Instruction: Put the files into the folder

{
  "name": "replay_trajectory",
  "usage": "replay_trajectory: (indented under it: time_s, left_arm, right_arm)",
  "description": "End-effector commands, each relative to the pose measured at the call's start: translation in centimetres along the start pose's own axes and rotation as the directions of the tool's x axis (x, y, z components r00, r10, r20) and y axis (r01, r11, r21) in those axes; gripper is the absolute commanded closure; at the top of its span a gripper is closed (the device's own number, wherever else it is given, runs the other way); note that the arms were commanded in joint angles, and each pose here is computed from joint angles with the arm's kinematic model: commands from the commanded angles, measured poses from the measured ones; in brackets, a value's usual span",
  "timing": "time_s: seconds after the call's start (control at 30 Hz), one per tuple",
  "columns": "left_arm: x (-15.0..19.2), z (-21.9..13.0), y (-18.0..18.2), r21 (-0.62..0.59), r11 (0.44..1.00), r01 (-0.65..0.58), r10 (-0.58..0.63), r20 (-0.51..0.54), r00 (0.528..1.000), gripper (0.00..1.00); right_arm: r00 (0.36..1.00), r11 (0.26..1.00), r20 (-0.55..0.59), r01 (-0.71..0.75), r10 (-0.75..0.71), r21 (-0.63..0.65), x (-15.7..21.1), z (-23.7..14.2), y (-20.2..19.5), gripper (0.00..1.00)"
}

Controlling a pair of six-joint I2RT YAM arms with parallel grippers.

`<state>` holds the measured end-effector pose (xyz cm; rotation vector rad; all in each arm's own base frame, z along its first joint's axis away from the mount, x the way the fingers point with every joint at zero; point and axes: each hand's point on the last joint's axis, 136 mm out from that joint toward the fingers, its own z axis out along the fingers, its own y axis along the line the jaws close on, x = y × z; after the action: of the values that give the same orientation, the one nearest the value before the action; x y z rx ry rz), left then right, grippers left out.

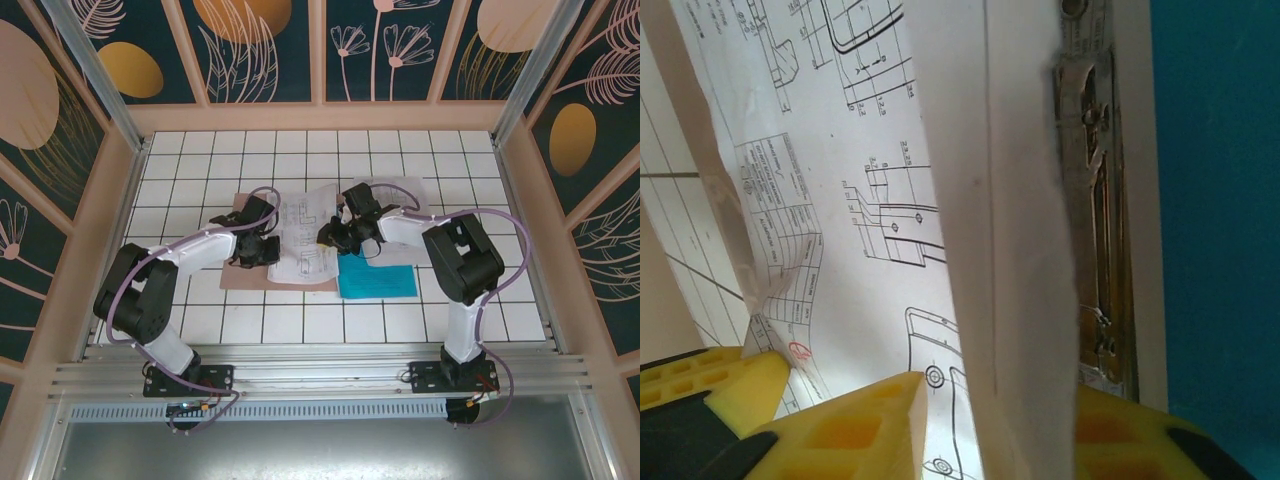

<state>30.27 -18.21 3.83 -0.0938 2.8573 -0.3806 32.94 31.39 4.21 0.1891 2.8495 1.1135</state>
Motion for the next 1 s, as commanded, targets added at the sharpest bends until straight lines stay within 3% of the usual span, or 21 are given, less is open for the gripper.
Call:
replay_trajectory:
  time_s: [0.0,0.17,0.23,0.27,0.33,0.4,0.47,0.6,0.73,0.97]
  left_arm:
    - [-0.3,-0.4,-0.4,0.033,0.999,-0.012,0.011,0.021,1.0,1.0]
    - [-0.4,-0.4,-0.5,0.034,0.999,0.009,-0.01,0.022,1.0,1.0]
    - [-0.5,-0.7,-0.4,0.027,0.999,0.034,-0.034,0.027,0.999,0.97]
    - [-0.6,-0.8,-0.2,0.018,0.999,0.05,-0.051,0.03,0.998,0.88]
    - [-0.6,-1.0,0.5,-0.008,0.994,0.109,-0.108,0.029,0.994,0.58]
    - [-0.5,-1.2,1.4,-0.023,0.981,0.193,-0.192,0.022,0.981,0.39]
    - [-0.9,-1.9,2.4,-0.013,0.958,0.287,-0.286,0.036,0.957,0.3]
    - [-2.4,-4.2,4.4,0.047,0.882,0.47,-0.472,0.107,0.875,0.16]
    - [-2.3,-5.1,6.8,0.046,0.789,0.613,-0.613,0.126,0.78,0.08]
    - [-0.9,-4.4,10.7,0.08,0.635,0.769,-0.772,0.104,0.627,0.05]
  right_arm:
    - [1.0,1.0,-0.016,0.016,-0.015,0.016,0.4,0.5,-0.2,0.77]
    - [0.999,0.998,0.016,0.043,-0.044,0.046,0.0,-0.3,-0.2,0.99]
    - [0.996,0.995,0.043,0.071,-0.074,0.071,-0.5,-0.9,-0.1,1.0]
    - [0.994,0.993,0.057,0.088,-0.092,0.08,-0.9,-1.3,0.0,1.0]
    - [0.986,0.984,0.08,0.136,-0.145,0.114,-1.4,-1.9,0.0,1.0]
    - [0.971,0.968,0.114,0.189,-0.209,0.164,-2.1,-2.8,-0.1,1.0]
    - [0.951,0.953,0.152,0.238,-0.268,0.19,-2.8,-3.9,0.0,1.0]
    - [0.879,0.906,0.234,0.376,-0.416,0.196,-3.9,-5.9,1.9,1.0]
    - [0.808,0.86,0.295,0.474,-0.51,0.189,-5.1,-7.5,4.0,1.0]
    - [0.679,0.772,0.395,0.618,-0.619,0.147,-5.8,-9.5,7.2,1.0]
